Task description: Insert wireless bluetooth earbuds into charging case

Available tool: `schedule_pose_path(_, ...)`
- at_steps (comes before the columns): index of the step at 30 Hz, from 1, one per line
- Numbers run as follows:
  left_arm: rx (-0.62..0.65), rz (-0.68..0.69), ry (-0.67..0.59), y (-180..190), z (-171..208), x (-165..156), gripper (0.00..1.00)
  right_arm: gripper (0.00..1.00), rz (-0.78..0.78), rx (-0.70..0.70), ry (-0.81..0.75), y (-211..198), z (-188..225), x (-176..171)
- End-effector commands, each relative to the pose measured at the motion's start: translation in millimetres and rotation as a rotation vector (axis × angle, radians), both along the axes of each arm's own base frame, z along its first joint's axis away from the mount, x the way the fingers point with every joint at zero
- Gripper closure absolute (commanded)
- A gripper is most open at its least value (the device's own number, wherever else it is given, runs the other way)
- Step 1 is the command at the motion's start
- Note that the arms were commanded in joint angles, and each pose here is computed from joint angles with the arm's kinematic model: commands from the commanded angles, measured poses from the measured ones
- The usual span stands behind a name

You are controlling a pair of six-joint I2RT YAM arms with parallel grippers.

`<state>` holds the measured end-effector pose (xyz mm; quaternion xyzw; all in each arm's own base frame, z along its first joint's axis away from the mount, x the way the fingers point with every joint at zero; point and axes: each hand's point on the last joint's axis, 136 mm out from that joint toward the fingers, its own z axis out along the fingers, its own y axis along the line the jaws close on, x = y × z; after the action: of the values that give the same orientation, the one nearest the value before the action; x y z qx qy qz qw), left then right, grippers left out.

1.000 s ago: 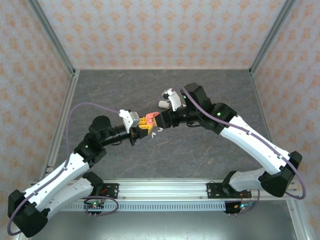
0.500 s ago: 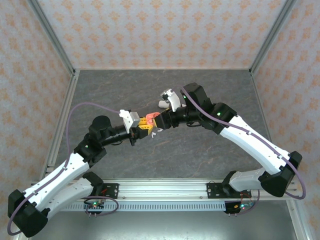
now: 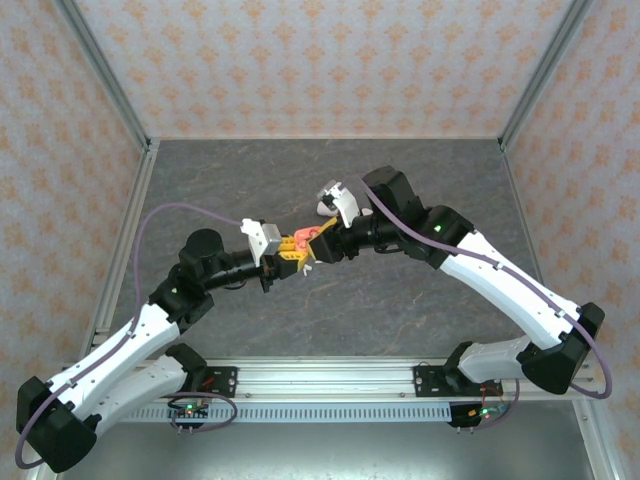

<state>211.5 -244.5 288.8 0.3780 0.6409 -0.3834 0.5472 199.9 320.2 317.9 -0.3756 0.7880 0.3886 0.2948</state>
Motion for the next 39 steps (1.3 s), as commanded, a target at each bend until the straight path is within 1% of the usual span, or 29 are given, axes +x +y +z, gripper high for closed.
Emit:
schedule_pose_path(1,-0.027,-0.08,-0.064,-6.3,24.8,-13.3,1.0,0.51,-0.024,-0.019,-0.068,-6.1,2.9,6.9)
schedule_pose_path(8,-0.023,-0.059,-0.063,-4.9,23.3,-10.2,1.0,0.45,-0.089,-0.037,-0.094,-19.0,6.4,14.9)
schedule_pose_path(12,-0.017,-0.012,-0.07,-1.6,21.0,-2.7,1.0,0.36,-0.134,0.003,-0.1,-24.7,20.5,15.5)
schedule_pose_path(14,-0.019,0.012,-0.079,0.3,20.6,0.9,1.0,0.34,-0.173,0.015,-0.093,-28.7,26.3,17.5)
schedule_pose_path(19,-0.029,0.106,-0.127,7.5,25.0,12.2,1.0,0.34,-0.346,0.002,-0.05,-47.8,30.9,29.6)
schedule_pose_path(22,-0.035,0.169,-0.162,13.2,30.2,18.8,1.0,0.38,-0.425,0.011,-0.008,-53.5,30.6,35.0)
schedule_pose_path(23,-0.035,0.182,-0.176,14.4,32.0,20.0,1.0,0.4,-0.451,0.038,-0.009,-60.6,40.1,31.7)
schedule_pose_path(25,-0.043,0.206,-0.204,17.0,38.1,22.4,1.0,0.41,-0.495,0.047,0.016,-64.9,40.4,33.3)
schedule_pose_path(28,-0.041,0.206,-0.238,15.5,45.2,24.2,1.0,0.43,-0.484,0.053,0.049,-59.7,39.7,32.4)
schedule_pose_path(30,-0.035,0.192,-0.247,12.1,47.8,25.4,1.0,0.42,-0.455,0.058,0.046,-55.7,42.8,30.4)
schedule_pose_path(32,-0.039,0.176,-0.252,8.5,49.7,25.3,1.0,0.4,-0.439,0.047,0.054,-47.6,37.7,35.0)
schedule_pose_path(36,-0.033,0.158,-0.251,3.7,50.3,24.9,1.0,0.37,-0.433,0.102,0.029,-40.6,51.3,40.2)
schedule_pose_path(39,-0.032,0.16,-0.245,2.6,49.9,25.2,1.0,0.41,-0.421,0.118,0.04,-34.6,55.0,41.8)
